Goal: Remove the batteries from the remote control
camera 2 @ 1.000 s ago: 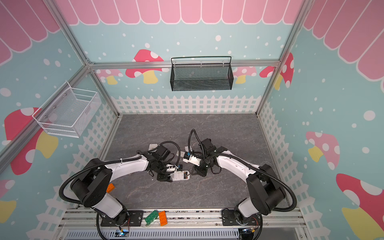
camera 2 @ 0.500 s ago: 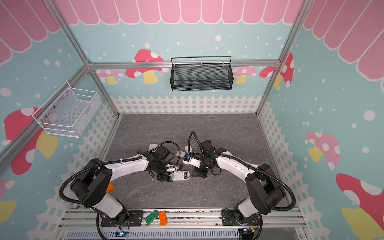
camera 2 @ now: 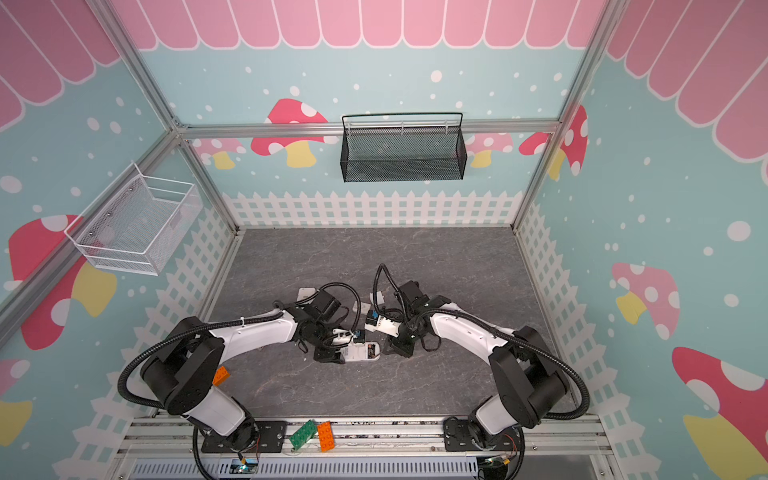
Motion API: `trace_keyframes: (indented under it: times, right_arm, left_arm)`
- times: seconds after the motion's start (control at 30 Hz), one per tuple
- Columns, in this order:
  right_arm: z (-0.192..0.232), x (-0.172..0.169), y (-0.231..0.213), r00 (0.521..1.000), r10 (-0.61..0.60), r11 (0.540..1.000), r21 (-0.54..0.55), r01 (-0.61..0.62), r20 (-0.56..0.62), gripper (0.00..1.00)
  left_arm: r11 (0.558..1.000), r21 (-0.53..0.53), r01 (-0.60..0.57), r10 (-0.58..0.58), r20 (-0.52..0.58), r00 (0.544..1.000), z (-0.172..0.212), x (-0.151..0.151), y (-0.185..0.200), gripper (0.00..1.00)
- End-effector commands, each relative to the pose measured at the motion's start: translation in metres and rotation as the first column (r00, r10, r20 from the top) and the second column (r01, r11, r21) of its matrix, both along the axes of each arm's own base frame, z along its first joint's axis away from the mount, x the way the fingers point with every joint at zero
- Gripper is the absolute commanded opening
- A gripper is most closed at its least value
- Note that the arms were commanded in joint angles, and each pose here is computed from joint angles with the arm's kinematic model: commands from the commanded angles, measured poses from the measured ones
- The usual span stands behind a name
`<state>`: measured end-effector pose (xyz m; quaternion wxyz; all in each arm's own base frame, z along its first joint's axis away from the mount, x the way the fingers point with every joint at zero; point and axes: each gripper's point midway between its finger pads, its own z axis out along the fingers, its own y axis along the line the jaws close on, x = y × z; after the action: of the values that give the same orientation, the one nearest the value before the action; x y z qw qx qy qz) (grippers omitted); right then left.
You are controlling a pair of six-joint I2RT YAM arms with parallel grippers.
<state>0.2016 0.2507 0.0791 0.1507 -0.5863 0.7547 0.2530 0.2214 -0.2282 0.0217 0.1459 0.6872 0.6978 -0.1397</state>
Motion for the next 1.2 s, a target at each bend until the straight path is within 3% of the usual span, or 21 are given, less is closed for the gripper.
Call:
trace_keyframes:
  times: [0.0, 0.3, 0.47, 0.7, 1.0, 1.17]
  right_arm:
    - [-0.025, -0.021, -0.021, 0.998, 0.057, 0.987, -0.151, -0.061, -0.032, 0.00]
    - [-0.032, -0.005, -0.035, 0.981, 0.084, 0.948, -0.316, -0.024, 0.175, 0.00]
    - [-0.018, 0.008, -0.015, 0.946, -0.018, 0.975, -0.205, 0.088, 0.323, 0.00]
    - [0.006, 0.028, -0.007, 0.850, -0.170, 0.969, -0.070, 0.235, 0.498, 0.00]
    - [0.021, 0.042, -0.008, 0.781, -0.239, 0.957, 0.003, 0.291, 0.576, 0.00]
    - [0.027, 0.047, -0.004, 0.759, -0.269, 0.953, 0.050, 0.299, 0.593, 0.00]
  left_arm:
    - [0.999, 0.003, 0.032, -0.032, -0.018, 0.999, -0.006, -0.010, 0.000, 0.53]
    - [0.999, 0.008, 0.047, -0.047, -0.014, 0.999, -0.007, -0.013, 0.000, 0.53]
    - [0.998, 0.013, 0.054, -0.054, -0.010, 0.998, -0.008, -0.014, 0.000, 0.53]
    - [0.998, 0.015, 0.056, -0.056, -0.006, 0.998, -0.007, -0.015, 0.000, 0.52]
    - [0.999, 0.020, 0.030, -0.030, 0.001, 1.000, -0.006, -0.014, 0.001, 0.52]
    - [0.999, 0.020, -0.042, 0.042, -0.012, 0.999, -0.003, -0.013, 0.002, 0.51]
